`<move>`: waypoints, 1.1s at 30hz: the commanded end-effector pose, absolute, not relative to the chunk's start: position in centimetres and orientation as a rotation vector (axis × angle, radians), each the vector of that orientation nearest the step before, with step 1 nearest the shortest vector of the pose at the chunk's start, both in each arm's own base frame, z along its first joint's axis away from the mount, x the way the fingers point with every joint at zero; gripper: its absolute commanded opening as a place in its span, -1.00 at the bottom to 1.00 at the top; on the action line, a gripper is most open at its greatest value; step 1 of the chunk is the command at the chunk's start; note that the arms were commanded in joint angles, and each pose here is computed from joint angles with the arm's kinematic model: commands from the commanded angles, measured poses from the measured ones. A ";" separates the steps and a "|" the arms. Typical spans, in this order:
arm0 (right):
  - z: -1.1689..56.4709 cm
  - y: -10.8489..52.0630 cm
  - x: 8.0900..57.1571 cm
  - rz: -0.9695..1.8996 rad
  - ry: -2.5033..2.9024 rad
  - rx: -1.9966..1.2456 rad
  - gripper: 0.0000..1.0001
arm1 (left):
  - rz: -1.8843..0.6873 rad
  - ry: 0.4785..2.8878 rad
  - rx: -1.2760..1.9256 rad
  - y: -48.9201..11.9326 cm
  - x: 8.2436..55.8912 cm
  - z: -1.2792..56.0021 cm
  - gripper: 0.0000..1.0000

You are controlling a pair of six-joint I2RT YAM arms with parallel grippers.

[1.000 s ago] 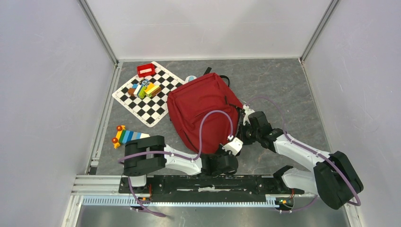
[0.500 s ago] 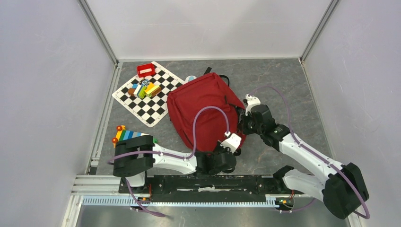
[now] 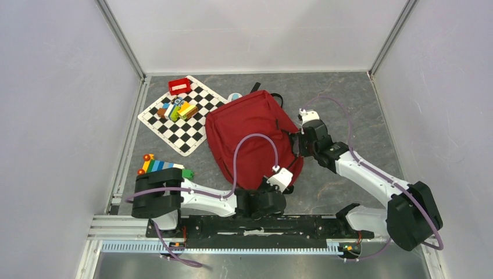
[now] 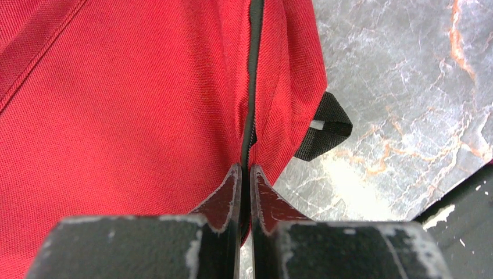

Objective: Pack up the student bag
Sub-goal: Zip the student bag at the center of the board.

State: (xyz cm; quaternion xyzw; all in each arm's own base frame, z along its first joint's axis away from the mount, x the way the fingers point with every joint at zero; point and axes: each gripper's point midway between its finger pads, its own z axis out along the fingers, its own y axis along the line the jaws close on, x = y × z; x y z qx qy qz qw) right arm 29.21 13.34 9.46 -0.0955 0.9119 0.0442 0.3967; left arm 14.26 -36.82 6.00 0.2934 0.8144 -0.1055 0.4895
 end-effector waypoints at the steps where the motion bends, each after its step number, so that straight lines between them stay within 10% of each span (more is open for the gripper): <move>1: 13.4 10.9 33.8 -0.055 2.146 -0.145 -1.00 | -0.197 2.013 0.772 -34.1 12.5 5.0 -0.96; 11: 14.3 13.7 35.7 0.078 2.122 -0.228 -1.00 | -0.310 2.015 0.749 -32.9 11.0 7.5 -0.96; 15: 14.3 14.9 34.3 0.203 2.103 -0.240 -1.00 | -0.380 1.878 0.623 -35.1 12.7 13.4 -0.01; 19: 14.0 15.2 32.8 0.276 2.114 -0.212 -1.00 | -0.474 1.821 0.548 -38.5 14.2 17.1 0.50; 33: 14.6 15.2 30.5 0.349 2.109 -0.207 -1.00 | -0.483 1.914 0.454 -42.8 21.2 15.1 0.82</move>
